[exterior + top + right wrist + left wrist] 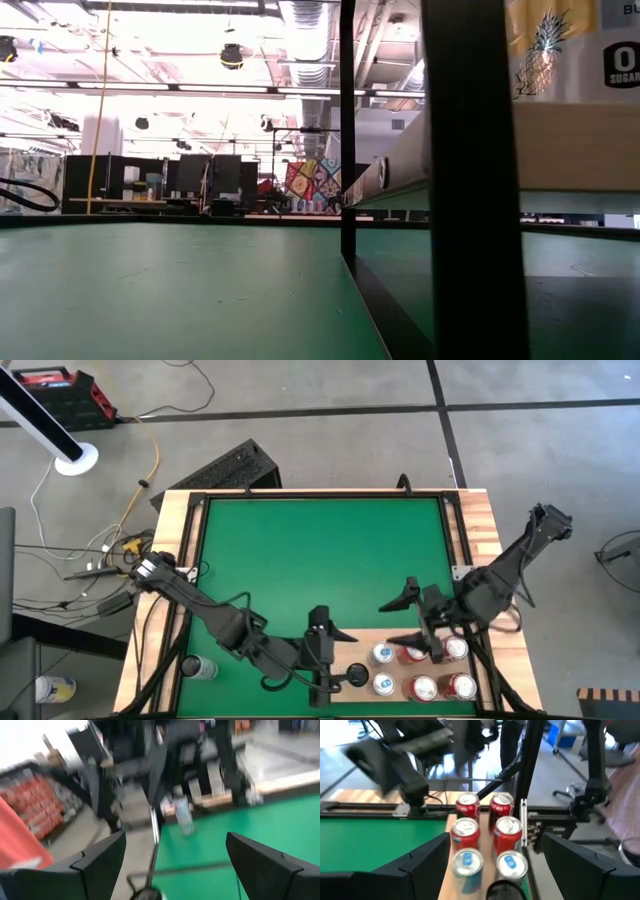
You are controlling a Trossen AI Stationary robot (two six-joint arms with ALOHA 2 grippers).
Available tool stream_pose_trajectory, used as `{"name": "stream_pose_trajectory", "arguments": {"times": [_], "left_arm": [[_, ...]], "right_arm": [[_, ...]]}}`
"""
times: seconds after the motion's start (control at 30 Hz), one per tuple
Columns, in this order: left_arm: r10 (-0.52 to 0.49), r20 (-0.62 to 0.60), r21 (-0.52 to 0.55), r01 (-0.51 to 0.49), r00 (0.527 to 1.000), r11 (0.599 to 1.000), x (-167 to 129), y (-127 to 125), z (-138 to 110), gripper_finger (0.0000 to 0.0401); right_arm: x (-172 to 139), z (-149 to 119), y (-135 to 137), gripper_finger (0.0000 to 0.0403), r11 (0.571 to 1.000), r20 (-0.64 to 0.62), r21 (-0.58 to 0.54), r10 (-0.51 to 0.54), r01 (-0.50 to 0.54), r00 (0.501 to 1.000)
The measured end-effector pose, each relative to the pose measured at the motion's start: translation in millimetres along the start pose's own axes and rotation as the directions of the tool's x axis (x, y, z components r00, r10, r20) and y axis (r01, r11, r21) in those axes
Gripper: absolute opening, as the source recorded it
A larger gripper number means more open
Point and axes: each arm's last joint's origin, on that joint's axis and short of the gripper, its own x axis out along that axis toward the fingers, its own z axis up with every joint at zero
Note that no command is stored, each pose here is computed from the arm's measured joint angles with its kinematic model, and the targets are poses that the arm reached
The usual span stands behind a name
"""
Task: Place canned beverage on shelf
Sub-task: Put the top white yellow soda can on the shelf
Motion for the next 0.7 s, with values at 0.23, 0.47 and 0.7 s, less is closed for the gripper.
{"name": "stream_pose_trajectory", "arguments": {"times": [0.23, 0.47, 0.7], "left_arm": [[0.003, 0.025, 0.103, -0.006, 1.000, 0.995, -44.7, 20.5, 39.1, 0.0300], [0.089, -0.034, 0.197, -0.080, 0.995, 0.977, -97.3, 57.9, 61.9, 0.0294], [0.144, -0.173, 0.257, -0.096, 0.974, 0.962, -127.8, 84.8, 59.5, 0.0214]], "right_arm": [[24.6, 4.5, 20.5, 0.0364, 0.987, -0.311, -0.013, -0.156, 0.160, 0.938], [52.5, 10.2, 39.0, 0.0300, 0.956, -0.468, -0.134, -0.293, 0.260, 0.834], [94.3, -3.6, 37.0, 0.0183, 0.939, -0.587, -0.159, -0.339, 0.306, 0.735]]}}
